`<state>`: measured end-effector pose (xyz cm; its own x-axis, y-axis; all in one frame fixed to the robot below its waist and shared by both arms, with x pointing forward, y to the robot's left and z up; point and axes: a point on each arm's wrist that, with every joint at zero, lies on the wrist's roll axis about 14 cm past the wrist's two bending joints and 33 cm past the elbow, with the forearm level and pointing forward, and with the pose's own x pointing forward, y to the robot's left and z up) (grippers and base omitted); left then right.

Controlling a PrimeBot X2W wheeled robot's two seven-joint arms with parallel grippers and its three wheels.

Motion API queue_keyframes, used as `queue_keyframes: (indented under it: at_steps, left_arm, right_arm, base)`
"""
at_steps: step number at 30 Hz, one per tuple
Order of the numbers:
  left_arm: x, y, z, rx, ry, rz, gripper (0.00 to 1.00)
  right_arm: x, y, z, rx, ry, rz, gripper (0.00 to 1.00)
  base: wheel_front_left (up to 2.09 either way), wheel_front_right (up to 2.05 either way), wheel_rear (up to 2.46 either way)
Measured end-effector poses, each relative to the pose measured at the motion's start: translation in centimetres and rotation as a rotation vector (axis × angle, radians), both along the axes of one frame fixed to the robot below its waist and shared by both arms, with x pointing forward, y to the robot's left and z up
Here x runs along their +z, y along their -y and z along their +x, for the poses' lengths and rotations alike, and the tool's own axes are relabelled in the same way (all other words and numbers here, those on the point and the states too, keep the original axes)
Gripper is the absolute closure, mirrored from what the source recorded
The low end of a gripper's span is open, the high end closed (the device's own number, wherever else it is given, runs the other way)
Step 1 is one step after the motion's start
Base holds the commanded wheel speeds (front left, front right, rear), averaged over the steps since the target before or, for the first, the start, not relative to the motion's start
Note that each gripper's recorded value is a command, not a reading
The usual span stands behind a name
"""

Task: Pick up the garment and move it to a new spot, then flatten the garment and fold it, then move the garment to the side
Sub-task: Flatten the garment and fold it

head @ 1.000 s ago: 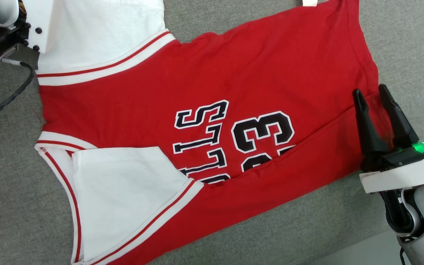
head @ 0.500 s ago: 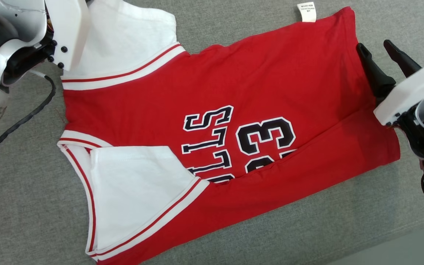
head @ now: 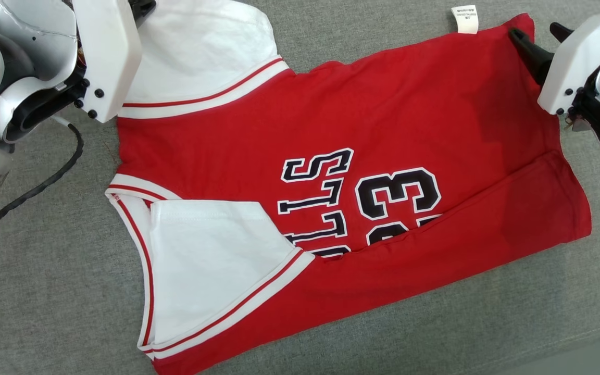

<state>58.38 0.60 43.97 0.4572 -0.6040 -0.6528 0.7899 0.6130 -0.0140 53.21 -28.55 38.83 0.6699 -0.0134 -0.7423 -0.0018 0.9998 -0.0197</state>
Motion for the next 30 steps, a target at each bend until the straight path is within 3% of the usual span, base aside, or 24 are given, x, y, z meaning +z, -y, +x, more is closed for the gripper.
queue_keyframes:
  at_steps: [6, 10, 11, 13, 14, 17, 18, 19, 30]
  left_arm:
    - [-0.1, 0.0, -0.3, -0.003, -0.002, 0.001, 1.00]
    - [-0.4, -0.2, -0.3, -0.002, -0.009, 0.003, 1.00]
    - [-0.4, -0.2, -0.3, -0.001, -0.010, 0.003, 1.00]
    - [-0.5, -0.3, -0.4, 0.001, -0.012, 0.004, 1.00]
    - [-0.6, -0.4, -0.4, 0.001, -0.013, 0.005, 1.00]
    - [-0.7, -0.6, -0.4, 0.004, -0.016, 0.007, 1.00]
    - [-0.8, -0.6, -0.4, 0.005, -0.017, 0.008, 1.00]
    - [-0.8, -0.7, -0.4, 0.007, -0.017, 0.008, 1.00]
    - [1.2, -1.0, -0.7, 0.021, 0.042, -0.081, 1.00]
  right_arm:
    - [-0.2, -0.3, 0.6, -0.009, -0.027, 0.005, 0.00]
    - [-0.7, -0.6, 0.6, -0.012, -0.045, 0.013, 0.13]
    - [-0.8, -0.7, 0.7, -0.013, -0.048, 0.016, 0.25]
    - [-0.8, -0.7, 0.9, -0.013, -0.048, 0.018, 0.38]
    - [-0.8, -0.8, 1.0, -0.013, -0.047, 0.019, 0.51]
    - [-0.9, -1.1, 1.2, -0.011, -0.046, 0.026, 0.67]
    - [-1.0, -1.1, 1.2, -0.011, -0.047, 0.030, 0.95]
    - [-1.0, -1.2, 1.2, -0.010, -0.047, 0.032, 1.00]
    - [1.6, -0.5, 2.1, -0.024, 0.062, 0.070, 1.00]
  base:
    - [0.00, 0.00, 0.00]
    - [0.00, 0.00, 0.00]
    - [0.00, 0.00, 0.00]
    - [0.00, 0.00, 0.00]
    - [0.00, 0.00, 0.00]
    - [0.00, 0.00, 0.00]
    - [0.00, 0.00, 0.00]
    - [0.00, 0.00, 0.00]
    - [0.00, 0.00, 0.00]
